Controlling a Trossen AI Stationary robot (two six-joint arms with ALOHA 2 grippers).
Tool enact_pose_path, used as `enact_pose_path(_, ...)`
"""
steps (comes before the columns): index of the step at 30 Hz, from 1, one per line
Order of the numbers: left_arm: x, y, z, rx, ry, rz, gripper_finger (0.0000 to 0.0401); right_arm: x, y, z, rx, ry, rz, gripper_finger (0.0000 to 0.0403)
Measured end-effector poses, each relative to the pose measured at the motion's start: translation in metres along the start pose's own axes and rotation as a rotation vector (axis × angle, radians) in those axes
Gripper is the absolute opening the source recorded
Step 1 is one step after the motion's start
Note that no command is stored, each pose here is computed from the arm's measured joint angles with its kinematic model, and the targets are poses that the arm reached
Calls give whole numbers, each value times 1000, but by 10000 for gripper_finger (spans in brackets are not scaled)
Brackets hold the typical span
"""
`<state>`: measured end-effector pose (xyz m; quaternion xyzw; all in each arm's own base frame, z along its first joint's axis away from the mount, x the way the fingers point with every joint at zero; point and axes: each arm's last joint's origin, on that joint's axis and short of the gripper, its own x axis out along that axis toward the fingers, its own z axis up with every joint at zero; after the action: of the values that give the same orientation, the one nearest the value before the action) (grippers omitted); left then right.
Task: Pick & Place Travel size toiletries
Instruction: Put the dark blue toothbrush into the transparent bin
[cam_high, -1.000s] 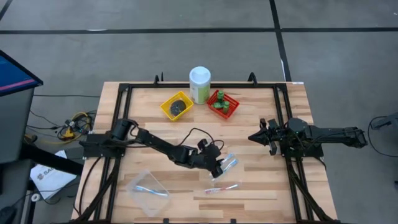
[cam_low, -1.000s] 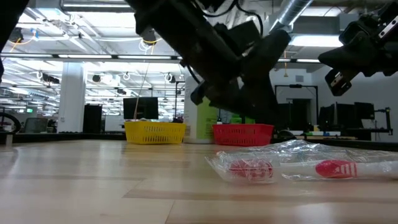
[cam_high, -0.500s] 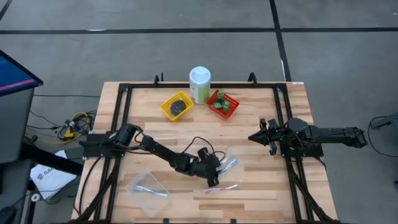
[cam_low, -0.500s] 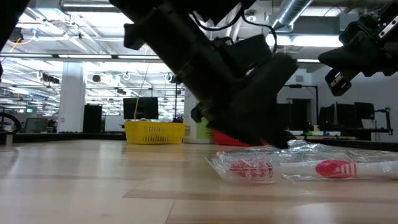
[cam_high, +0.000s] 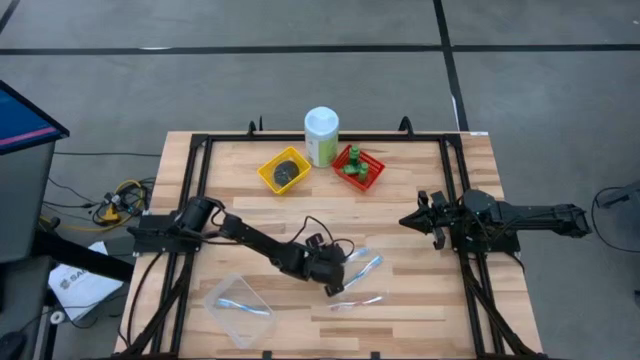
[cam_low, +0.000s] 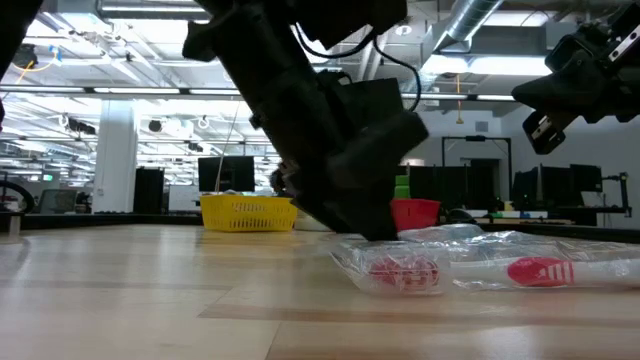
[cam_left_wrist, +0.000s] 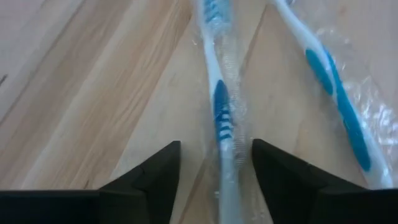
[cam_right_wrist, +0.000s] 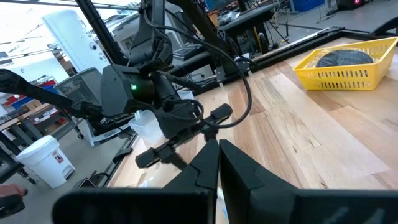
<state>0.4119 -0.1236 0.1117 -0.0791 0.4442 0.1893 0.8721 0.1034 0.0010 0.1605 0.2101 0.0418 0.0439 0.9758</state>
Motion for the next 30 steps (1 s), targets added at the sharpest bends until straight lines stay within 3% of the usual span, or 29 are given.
enact_pose_path(10,-7,10,7,-9,75,-58,17,0,0,0,0,0,0,7)
enact_pose_path(14,-17,13,9,-2,95,-76,18,0,0,0,0,0,0,7)
enact_pose_path(18,-49,18,25,10,60,-105,12,0,0,0,0,-1,0,7)
enact_pose_path(21,-84,22,32,47,44,-134,13,0,0,0,0,0,0,7)
enact_pose_path(25,-141,25,35,197,22,-236,13,0,0,0,0,0,0,7)
enact_pose_path(30,-212,29,12,304,61,-288,13,0,0,0,0,0,0,7)
